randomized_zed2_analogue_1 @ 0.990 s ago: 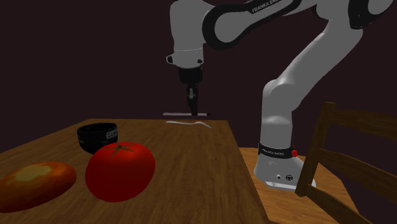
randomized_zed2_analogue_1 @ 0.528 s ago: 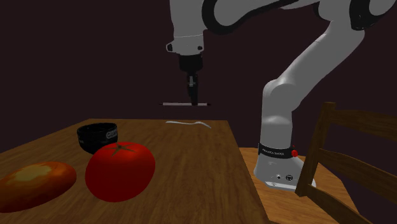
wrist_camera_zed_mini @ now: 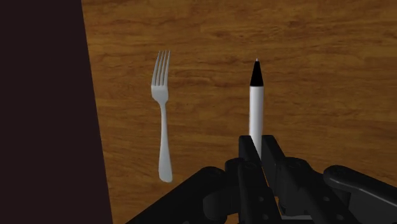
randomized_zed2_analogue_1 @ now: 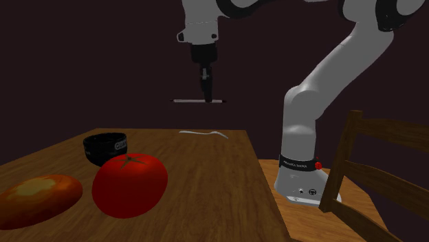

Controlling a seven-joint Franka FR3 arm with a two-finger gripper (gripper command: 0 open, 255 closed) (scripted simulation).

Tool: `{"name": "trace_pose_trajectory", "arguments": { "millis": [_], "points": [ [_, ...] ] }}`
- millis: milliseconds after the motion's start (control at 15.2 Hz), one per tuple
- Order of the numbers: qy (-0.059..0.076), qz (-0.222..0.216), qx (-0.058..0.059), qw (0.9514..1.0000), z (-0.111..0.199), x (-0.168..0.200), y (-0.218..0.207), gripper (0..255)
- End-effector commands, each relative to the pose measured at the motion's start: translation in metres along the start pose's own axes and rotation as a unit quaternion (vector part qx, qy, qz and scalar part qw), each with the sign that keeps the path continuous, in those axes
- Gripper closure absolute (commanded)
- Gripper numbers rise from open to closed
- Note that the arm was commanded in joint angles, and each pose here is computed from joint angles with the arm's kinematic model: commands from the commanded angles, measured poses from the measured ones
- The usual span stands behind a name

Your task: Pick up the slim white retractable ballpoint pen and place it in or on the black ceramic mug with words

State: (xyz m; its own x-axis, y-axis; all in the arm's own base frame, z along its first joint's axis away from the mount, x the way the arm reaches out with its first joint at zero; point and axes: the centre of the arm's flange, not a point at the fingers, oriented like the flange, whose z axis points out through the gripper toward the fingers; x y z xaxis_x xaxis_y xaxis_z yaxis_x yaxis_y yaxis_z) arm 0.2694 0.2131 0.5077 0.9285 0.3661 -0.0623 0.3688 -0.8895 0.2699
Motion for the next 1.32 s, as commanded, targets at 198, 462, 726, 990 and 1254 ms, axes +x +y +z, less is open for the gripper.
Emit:
{"name": "trace_pose_trajectory", "arguments": {
  "millis": [198, 462, 726, 990, 1254],
  "points": [
    [0.0, 0.0, 0.0, 1.0, -0.015, 0.056, -0.015, 255],
    [0.0, 0.0, 0.0, 1.0, -0.026, 0.105, -0.03, 255],
    [0.0, 0.0, 0.0, 1.0, -0.037, 0.155, -0.044, 255],
    [0.0, 0.0, 0.0, 1.0, -0.048, 0.204, -0.059, 255],
    [0.0, 0.0, 0.0, 1.0, -0.05, 0.234, -0.068, 255]
  ]
}}
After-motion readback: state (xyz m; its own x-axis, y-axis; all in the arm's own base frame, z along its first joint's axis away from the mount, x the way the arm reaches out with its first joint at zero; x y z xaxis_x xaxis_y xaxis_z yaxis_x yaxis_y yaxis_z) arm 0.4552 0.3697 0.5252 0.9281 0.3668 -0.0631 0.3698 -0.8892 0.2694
